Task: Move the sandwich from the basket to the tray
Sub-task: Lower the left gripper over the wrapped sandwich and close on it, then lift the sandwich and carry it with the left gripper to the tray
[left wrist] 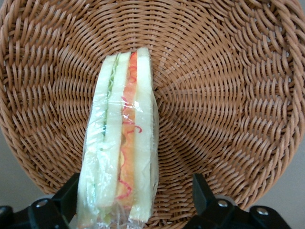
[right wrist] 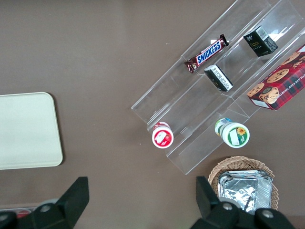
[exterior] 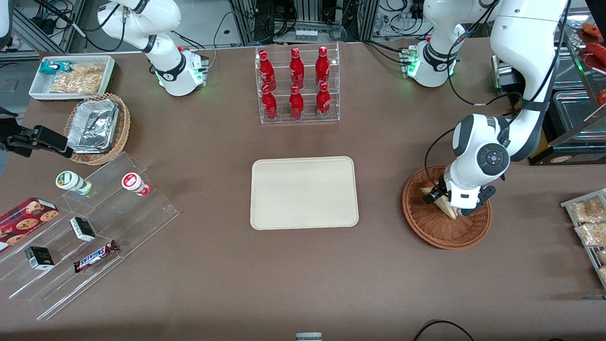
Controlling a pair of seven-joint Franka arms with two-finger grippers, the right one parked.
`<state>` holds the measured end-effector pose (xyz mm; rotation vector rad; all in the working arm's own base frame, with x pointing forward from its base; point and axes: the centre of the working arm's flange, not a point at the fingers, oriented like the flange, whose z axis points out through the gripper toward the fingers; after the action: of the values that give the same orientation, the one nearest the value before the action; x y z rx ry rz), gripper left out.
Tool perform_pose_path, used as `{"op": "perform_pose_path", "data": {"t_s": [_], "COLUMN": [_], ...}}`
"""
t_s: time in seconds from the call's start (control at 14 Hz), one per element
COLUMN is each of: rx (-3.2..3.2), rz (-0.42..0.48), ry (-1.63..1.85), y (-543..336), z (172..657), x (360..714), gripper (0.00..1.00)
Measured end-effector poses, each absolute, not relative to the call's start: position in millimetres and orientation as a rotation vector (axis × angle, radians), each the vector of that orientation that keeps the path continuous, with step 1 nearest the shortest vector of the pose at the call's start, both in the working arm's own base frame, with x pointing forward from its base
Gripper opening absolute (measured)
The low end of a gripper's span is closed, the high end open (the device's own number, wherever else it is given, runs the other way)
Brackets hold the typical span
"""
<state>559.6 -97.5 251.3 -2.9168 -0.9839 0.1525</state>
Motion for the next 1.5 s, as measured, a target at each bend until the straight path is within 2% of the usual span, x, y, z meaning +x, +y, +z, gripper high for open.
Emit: {"op": "perform_pose_path", "data": {"t_s": [0.07,0.29,0.64,1.0,1.14,1.36,1.5], "rx": [-2.917,-2.917,-2.920,-2.970,-2.983,-3.039,-3.076], "rz": [0.151,0.150,0.139,0.027,0.039,0.013,0.003], "ry": [-0.986,-0.987,-0.990,-0.930,-0.832,-0.622,-0.482], "y": [-97.7,-97.8,-97.7,-121.8,-161.1,-254.1,-315.0], "z": [251.3,251.3,252.8,293.7,324.5,363.0,362.6], "x": [559.7,559.7,561.3,580.1,581.3,567.7,548.7], "gripper": [0.98,0.63,0.21,0.15,0.16,0.18,0.18]}}
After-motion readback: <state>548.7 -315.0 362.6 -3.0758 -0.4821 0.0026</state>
